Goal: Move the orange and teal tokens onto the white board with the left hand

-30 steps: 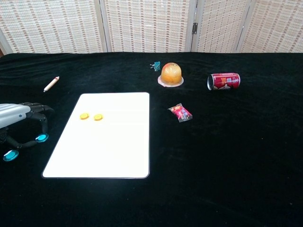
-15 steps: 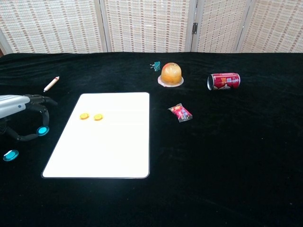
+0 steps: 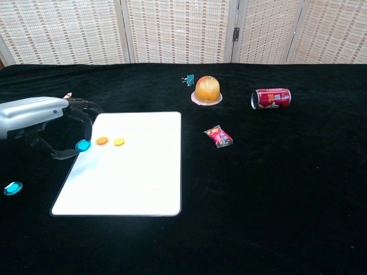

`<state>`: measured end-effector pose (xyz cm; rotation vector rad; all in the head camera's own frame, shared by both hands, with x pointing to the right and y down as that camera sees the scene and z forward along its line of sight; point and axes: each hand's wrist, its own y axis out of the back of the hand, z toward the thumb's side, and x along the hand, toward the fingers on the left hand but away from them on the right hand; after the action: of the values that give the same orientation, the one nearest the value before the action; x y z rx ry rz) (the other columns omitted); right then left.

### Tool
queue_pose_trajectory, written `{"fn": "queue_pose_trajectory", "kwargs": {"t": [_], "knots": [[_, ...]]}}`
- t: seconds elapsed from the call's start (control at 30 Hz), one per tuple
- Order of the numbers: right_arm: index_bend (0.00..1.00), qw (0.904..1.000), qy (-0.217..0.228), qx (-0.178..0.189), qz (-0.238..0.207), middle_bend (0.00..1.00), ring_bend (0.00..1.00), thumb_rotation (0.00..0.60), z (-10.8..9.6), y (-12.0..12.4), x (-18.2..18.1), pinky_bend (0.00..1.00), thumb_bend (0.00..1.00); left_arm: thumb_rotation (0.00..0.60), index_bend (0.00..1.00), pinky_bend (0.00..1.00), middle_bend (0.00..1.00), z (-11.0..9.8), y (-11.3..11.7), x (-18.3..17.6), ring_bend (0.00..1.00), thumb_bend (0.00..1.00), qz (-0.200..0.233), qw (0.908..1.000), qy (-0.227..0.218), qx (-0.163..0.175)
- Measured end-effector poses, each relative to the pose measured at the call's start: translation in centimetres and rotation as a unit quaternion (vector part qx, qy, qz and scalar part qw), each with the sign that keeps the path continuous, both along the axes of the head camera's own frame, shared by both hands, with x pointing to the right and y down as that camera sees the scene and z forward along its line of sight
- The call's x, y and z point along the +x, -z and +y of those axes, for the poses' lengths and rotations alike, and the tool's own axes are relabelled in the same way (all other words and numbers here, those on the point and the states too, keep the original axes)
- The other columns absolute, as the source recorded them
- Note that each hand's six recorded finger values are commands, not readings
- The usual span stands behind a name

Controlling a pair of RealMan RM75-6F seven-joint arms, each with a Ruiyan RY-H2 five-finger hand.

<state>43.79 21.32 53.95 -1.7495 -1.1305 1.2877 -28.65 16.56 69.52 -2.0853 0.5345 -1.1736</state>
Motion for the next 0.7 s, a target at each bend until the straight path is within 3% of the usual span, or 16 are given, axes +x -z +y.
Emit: {"fn": "queue_pose_trajectory", "kwargs": {"t": [0.23,0.7], "knots": [[0.06,1.0000,-0.004,-0.001,0.000,0.11,0.02,0.600,0.1,0.0,0.3,0.02,0.27,0.600,0.49,0.00,0.13,0.7,-0.7,2.1,0.01,0.42,-0.005,0.9996,-0.027,-0.005],[0.06,1.0000,-0.004,-0.001,0.003,0.11,0.02,0.600,0.1,0.0,0.3,0.02,0.27,0.600,0.47,0.00,0.13,0.9,-2.1,1.7,0.01,0.42,-0.028,0.9992,-0.028,-0.005]]}}
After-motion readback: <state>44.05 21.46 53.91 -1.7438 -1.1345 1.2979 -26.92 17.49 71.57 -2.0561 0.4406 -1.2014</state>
